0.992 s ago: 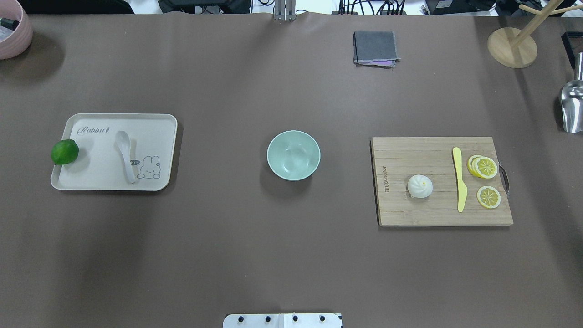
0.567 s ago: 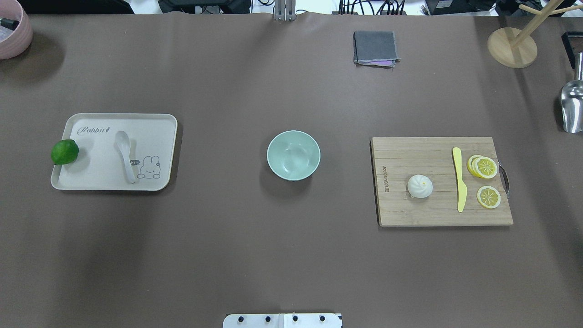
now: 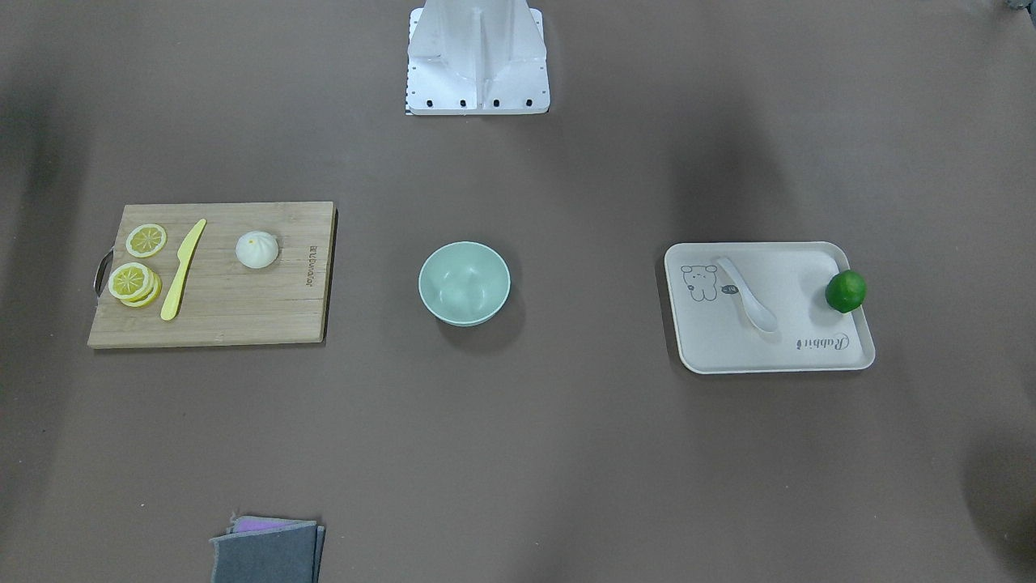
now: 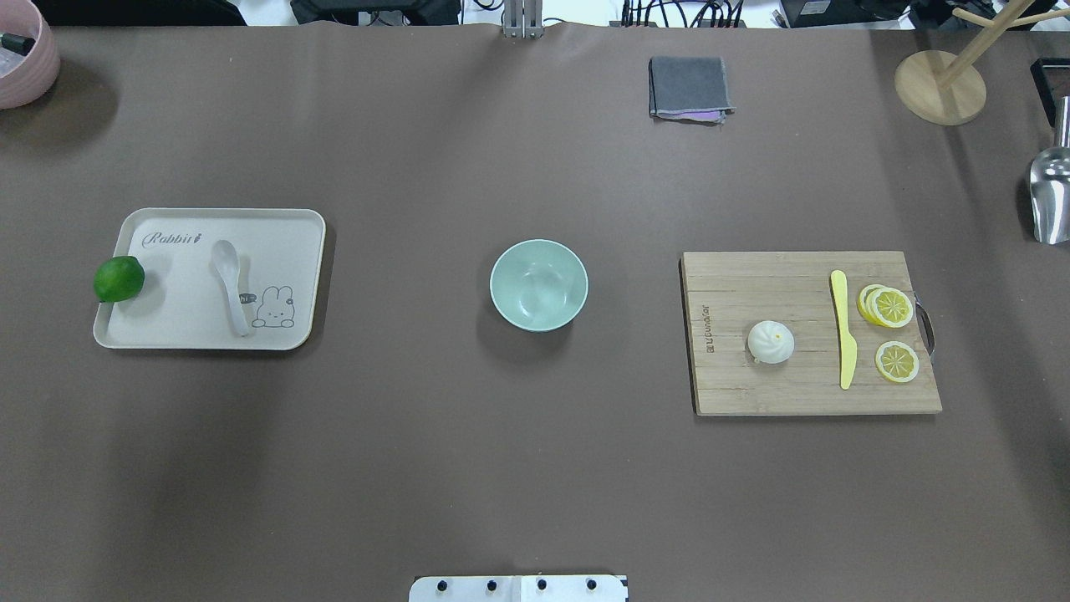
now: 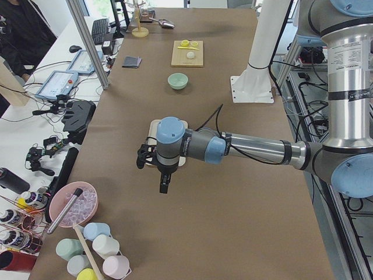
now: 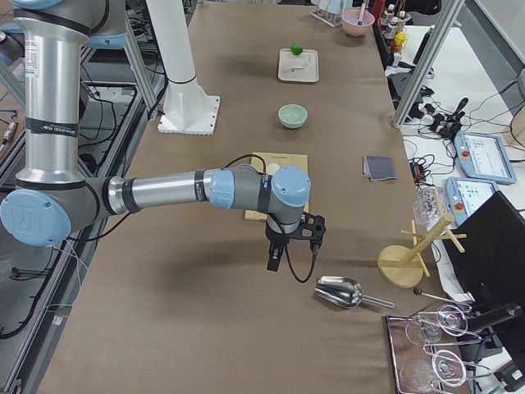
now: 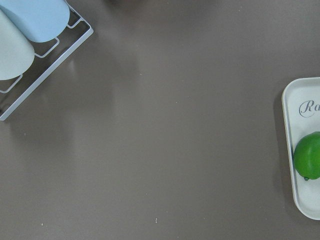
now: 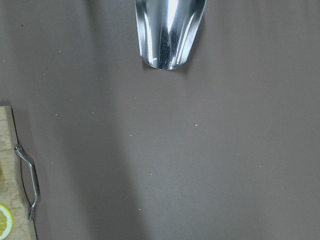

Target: Put spoon and bun in bowl

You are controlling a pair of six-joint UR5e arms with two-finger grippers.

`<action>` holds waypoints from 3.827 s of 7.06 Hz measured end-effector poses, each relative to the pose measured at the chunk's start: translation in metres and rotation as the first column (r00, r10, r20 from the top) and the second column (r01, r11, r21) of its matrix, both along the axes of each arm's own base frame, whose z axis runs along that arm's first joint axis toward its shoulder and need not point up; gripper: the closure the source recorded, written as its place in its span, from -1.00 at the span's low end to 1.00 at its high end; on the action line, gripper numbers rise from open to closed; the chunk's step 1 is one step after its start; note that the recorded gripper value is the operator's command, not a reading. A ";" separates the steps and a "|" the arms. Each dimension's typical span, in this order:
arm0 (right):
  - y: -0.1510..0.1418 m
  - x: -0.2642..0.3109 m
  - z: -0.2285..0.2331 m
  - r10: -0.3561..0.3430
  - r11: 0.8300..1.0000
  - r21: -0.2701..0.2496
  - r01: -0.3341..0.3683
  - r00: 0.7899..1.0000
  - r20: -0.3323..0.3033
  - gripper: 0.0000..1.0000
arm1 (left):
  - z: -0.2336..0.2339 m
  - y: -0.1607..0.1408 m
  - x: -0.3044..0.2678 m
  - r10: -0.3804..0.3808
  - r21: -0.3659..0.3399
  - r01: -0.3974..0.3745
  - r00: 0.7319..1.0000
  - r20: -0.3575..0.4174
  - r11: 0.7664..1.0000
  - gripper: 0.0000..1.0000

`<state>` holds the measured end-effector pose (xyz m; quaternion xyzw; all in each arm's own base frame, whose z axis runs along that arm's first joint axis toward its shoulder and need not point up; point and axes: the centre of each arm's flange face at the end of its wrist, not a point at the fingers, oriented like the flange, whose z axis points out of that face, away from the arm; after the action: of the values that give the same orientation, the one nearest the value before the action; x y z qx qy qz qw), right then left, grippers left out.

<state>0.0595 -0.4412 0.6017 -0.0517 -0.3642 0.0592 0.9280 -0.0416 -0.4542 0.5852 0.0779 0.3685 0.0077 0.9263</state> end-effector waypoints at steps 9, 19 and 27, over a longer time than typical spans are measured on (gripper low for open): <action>0.000 0.000 -0.001 -0.001 1.000 0.003 0.001 1.000 0.000 -1.00 | -0.022 -0.017 0.030 -0.034 -0.003 0.034 0.999 -0.023 0.999 -0.96; -0.012 -0.007 -0.039 -0.012 0.997 0.080 0.012 1.000 -0.003 -1.00 | -0.220 -0.079 0.292 0.019 0.158 0.002 0.991 -0.129 0.987 -0.96; -0.019 -0.027 -0.074 -0.040 0.987 0.157 0.029 0.997 0.069 -1.00 | -0.129 -0.006 0.386 -0.192 0.145 0.192 0.981 -0.012 0.971 -0.91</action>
<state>0.0326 -0.4602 0.5277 0.0126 -0.4001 0.0126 0.9163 0.3446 -0.4601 0.4565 0.1804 0.3570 -0.0552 0.9149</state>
